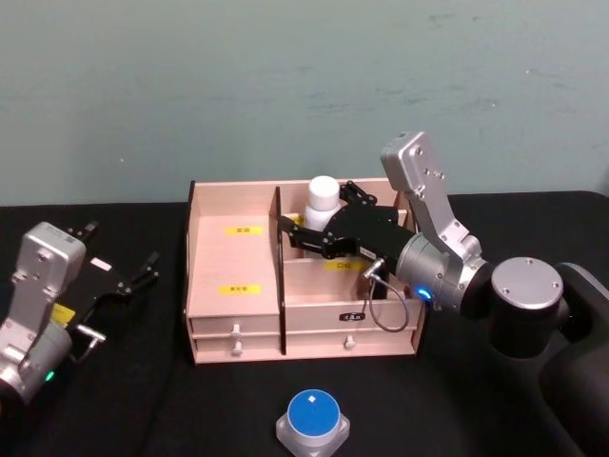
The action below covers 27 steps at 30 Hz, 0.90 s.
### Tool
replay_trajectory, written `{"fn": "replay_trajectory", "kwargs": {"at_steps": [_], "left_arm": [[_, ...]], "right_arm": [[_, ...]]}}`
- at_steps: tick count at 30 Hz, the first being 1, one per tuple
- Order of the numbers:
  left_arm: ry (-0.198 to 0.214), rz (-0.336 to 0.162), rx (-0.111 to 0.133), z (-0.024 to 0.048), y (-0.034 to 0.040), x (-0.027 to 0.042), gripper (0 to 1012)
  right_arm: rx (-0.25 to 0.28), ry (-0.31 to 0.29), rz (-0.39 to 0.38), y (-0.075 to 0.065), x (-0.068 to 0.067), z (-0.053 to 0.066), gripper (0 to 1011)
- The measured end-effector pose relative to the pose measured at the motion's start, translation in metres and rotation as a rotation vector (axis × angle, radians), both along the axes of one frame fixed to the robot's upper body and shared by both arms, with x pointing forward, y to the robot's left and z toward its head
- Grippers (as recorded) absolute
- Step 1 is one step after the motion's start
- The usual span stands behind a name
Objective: Pick up the facial cleanser and watermelon frost from the table and place them into the tiered storage box.
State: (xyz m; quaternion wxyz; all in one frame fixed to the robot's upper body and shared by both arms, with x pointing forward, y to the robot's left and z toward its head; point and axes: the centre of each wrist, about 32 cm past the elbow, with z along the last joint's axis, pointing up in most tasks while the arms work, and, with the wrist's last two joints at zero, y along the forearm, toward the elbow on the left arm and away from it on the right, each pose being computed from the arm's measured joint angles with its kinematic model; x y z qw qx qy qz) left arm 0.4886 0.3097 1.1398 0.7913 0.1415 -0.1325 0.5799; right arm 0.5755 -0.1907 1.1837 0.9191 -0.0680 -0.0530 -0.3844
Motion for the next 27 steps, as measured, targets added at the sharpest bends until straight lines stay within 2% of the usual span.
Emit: {"fn": "replay_trajectory", "kwargs": {"at_steps": [3,6,9,13,14,15,17,20,26,27], "left_arm": [[0.000,0.000,0.000,0.0000,0.0000,0.0000,1010],[0.000,0.000,0.000,0.0000,0.0000,0.0000,1010],[0.000,0.000,0.000,0.0000,0.0000,0.0000,1010],[0.000,0.000,0.000,0.0000,0.0000,0.0000,1010],[0.000,0.000,0.000,0.0000,0.0000,0.0000,1010],[0.000,0.000,0.000,0.0000,0.0000,0.0000,1009],[0.000,0.000,0.000,0.0000,0.0000,0.0000,1010],[0.000,0.000,0.000,0.0000,0.0000,0.0000,1010],[0.000,0.000,0.000,0.0000,0.0000,0.0000,1010],[0.000,0.000,0.000,0.0000,0.0000,0.0000,1010]], "right_arm": [[0.008,0.000,-0.001,-0.002,-0.001,0.000,1002],[0.015,-0.011,-0.006,-0.005,-0.002,0.002,1002],[0.015,-0.037,-0.017,-0.010,-0.004,0.009,1002],[0.015,-0.107,-0.025,-0.019,-0.012,0.029,1003],[0.015,-0.107,-0.025,-0.019,-0.012,0.029,1003],[0.016,-0.133,-0.022,-0.022,-0.016,0.038,1002],[0.020,-0.155,-0.014,-0.024,-0.021,0.046,1003],[0.039,-0.179,0.021,-0.028,-0.039,0.064,1003],[0.088,-0.151,0.118,-0.034,-0.070,0.072,1003],[0.088,-0.151,0.118,-0.034,-0.070,0.072,1003]]}}
